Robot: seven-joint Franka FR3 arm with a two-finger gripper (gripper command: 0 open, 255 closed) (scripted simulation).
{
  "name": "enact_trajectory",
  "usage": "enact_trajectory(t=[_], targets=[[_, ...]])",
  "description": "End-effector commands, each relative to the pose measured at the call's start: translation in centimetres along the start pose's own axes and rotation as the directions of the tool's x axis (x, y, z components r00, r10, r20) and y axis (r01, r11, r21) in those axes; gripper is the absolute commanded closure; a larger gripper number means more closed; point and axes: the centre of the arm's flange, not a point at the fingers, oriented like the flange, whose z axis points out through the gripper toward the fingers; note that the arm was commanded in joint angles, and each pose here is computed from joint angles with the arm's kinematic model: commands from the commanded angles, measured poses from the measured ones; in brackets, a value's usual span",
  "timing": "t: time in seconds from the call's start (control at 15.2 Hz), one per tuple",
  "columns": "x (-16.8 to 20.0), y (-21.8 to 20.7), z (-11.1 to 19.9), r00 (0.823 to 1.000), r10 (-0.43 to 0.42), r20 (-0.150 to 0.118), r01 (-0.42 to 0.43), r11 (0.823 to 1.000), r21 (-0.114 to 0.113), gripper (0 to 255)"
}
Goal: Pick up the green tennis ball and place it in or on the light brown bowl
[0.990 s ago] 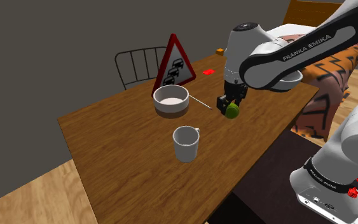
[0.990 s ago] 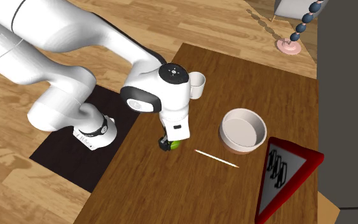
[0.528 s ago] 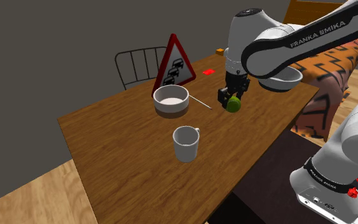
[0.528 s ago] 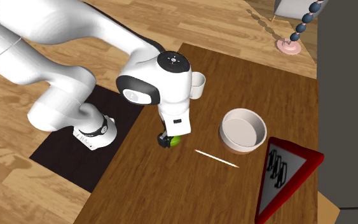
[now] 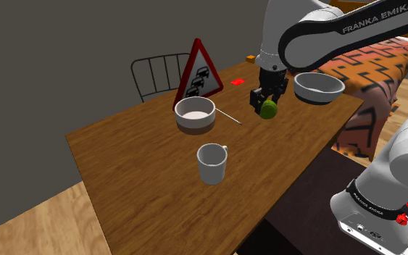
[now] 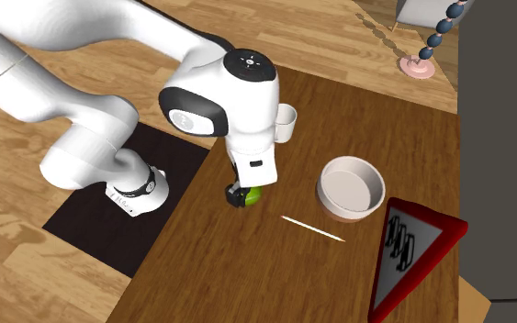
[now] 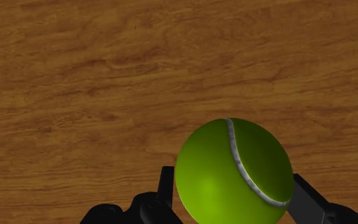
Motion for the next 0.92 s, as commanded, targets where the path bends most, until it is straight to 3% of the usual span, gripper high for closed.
enact_trajectory(t=[0.0,0.73,0.86], targets=[[0.0,0.1,-1.1,1.000,0.000,0.000,0.000,1.000,0.000,255],[0.2,0.6,-6.4,1.000,0.000,0.000,0.000,1.000,0.000,255],[2.2,-1.1,-6.5,1.000,0.000,0.000,0.000,1.000,0.000,255]])
